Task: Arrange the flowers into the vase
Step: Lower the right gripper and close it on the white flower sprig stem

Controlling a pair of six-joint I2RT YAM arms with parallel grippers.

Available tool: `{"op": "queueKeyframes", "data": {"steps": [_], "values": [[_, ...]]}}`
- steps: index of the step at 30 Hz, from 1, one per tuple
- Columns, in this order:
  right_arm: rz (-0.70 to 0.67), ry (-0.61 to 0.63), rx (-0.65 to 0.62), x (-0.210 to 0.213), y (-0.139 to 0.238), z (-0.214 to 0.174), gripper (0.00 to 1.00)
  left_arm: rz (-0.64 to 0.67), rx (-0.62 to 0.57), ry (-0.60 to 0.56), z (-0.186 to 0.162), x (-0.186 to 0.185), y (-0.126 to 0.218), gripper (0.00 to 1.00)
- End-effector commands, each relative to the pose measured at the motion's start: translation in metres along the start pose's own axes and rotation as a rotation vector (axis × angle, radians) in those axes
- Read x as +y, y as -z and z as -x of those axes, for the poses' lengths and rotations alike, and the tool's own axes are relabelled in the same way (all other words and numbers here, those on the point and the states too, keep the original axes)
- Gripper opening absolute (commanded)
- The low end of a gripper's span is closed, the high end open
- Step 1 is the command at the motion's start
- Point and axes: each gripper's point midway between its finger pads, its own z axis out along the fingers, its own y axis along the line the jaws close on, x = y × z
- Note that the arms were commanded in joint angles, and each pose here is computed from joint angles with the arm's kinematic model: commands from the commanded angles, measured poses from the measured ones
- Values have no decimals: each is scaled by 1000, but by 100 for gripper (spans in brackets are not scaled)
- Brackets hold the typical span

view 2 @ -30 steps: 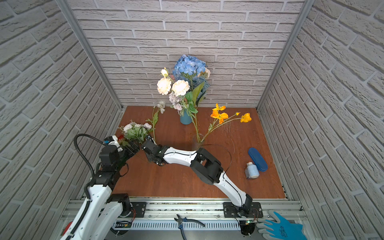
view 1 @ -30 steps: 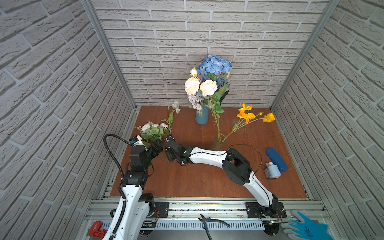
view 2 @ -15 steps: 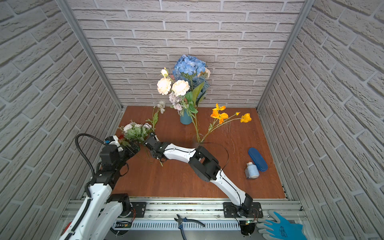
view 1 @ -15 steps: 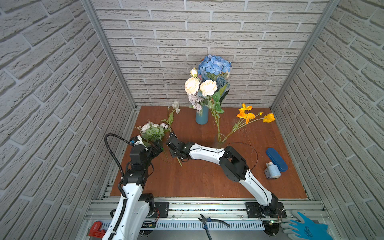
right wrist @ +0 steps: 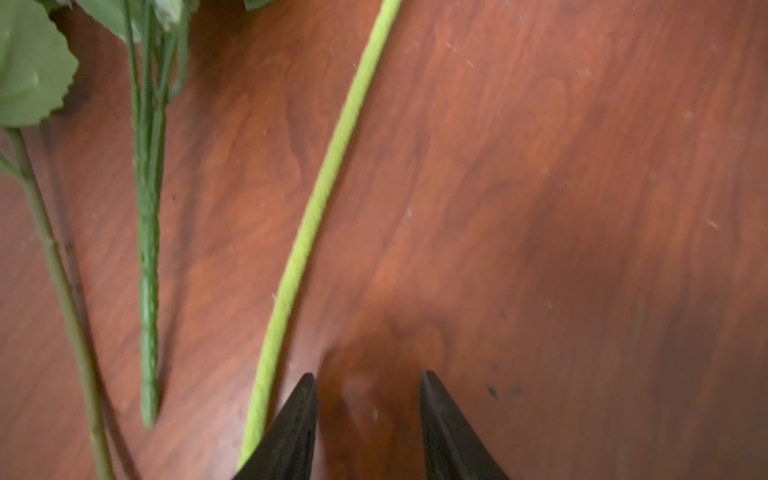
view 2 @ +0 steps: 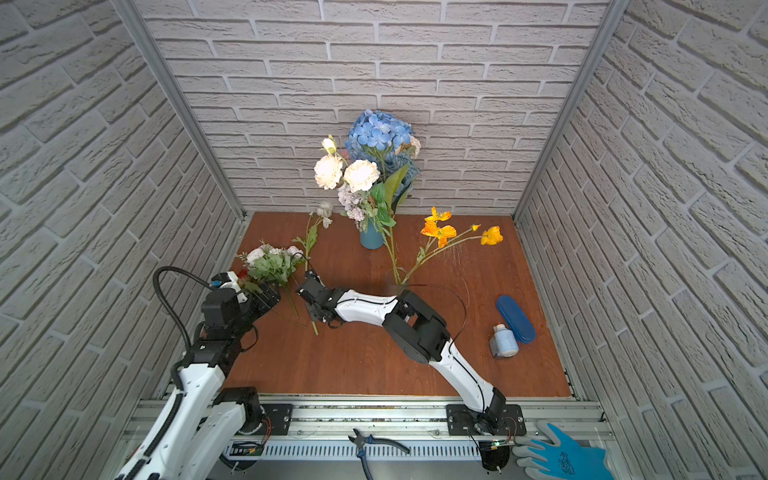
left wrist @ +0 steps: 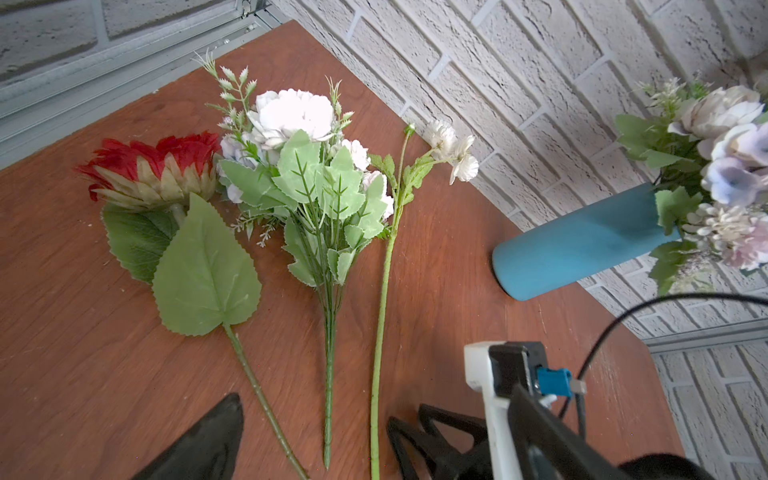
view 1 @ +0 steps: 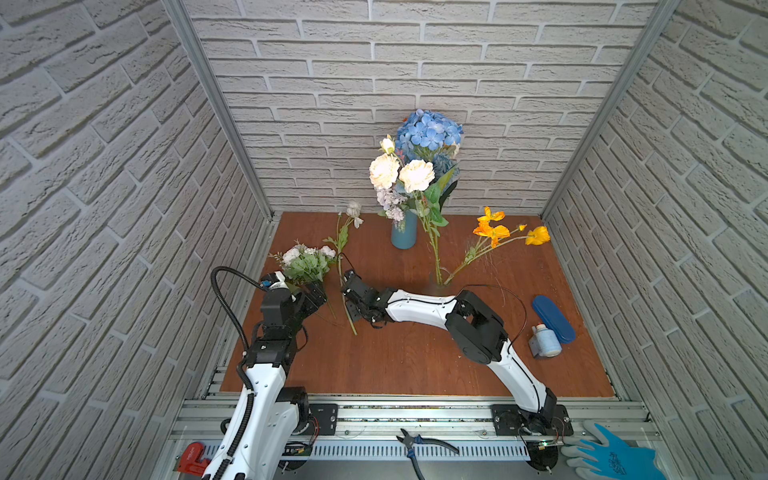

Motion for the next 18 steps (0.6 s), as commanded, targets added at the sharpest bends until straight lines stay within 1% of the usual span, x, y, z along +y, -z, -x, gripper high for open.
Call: {"op": "queueKeyframes", "data": {"steps": [1,4,8,12,15,18], "values": [[86,-43,-79,19,32,30,45,-14,-56,13,17,-6,2,98],[122,-18,-69,37,27,24,47,-16,-56,14,17,-6,2,98],[86,-4,-20,38,5,8,47,-17,-57,15,17,-6,3,98],[34,22,1,32,-13,-3,44,-19,-54,17,16,-6,3,98],[-3,53,26,29,-20,-10,37,-23,-55,18,17,-7,3,98],[-59,92,45,20,-21,-17,24,-25,-54,20,17,-7,2,98]]}}
